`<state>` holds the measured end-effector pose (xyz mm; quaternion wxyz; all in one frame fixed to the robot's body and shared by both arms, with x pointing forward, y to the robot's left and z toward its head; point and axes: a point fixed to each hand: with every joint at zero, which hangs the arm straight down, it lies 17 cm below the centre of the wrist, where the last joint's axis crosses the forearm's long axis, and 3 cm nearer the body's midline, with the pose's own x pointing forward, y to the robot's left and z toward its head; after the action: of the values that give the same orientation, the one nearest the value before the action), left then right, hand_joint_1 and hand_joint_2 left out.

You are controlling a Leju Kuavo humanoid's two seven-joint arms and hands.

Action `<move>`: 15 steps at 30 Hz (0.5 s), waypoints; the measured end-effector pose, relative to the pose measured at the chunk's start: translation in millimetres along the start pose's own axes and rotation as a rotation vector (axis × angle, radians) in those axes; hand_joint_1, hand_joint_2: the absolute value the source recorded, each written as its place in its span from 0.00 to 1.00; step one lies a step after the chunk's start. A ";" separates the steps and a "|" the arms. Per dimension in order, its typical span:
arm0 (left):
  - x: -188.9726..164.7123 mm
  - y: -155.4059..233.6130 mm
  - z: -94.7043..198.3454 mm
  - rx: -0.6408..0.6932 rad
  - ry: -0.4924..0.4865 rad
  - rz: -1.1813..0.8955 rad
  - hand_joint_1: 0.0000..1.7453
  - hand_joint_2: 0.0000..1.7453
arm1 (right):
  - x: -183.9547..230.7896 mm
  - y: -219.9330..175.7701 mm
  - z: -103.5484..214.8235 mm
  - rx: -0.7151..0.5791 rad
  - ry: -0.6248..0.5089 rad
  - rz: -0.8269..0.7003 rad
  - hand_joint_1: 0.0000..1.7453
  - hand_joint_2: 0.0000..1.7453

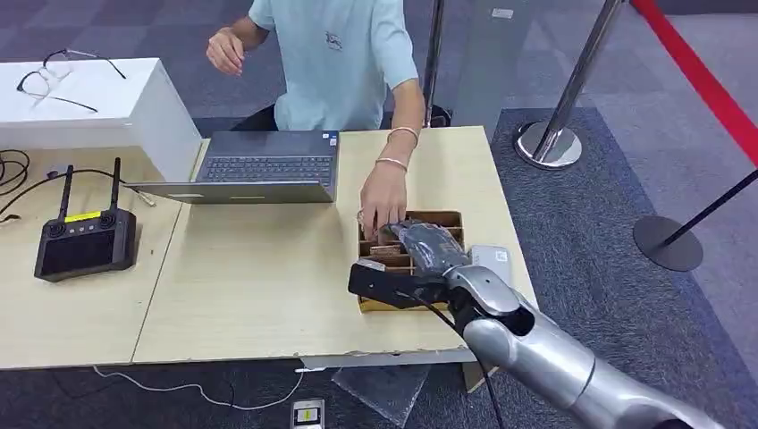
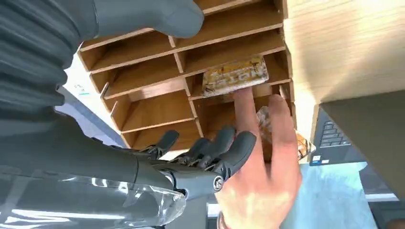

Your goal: Pass the card to the sensor for recognition and then transmit it.

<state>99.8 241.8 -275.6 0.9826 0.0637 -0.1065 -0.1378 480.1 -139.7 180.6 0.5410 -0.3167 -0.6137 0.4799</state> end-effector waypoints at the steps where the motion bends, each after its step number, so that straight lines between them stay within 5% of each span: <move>1: 0.0 0.0 0.0 0.000 0.000 0.000 0.00 1.00 | -0.2 0.8 -0.4 0.001 0.001 0.000 0.35 1.00; 9: 0.2 -0.2 0.0 -0.001 0.000 0.000 0.00 1.00 | -2.2 6.8 -2.8 0.013 0.012 -0.004 0.47 1.00; 15: 0.2 -0.2 0.0 -0.001 -0.001 0.000 0.00 1.00 | -6.0 10.9 -3.7 0.025 0.022 -0.011 0.45 1.00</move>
<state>99.9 241.6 -275.5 0.9827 0.0631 -0.1067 -0.1378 483.6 -140.6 168.1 0.5545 -0.3118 -0.6034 0.4808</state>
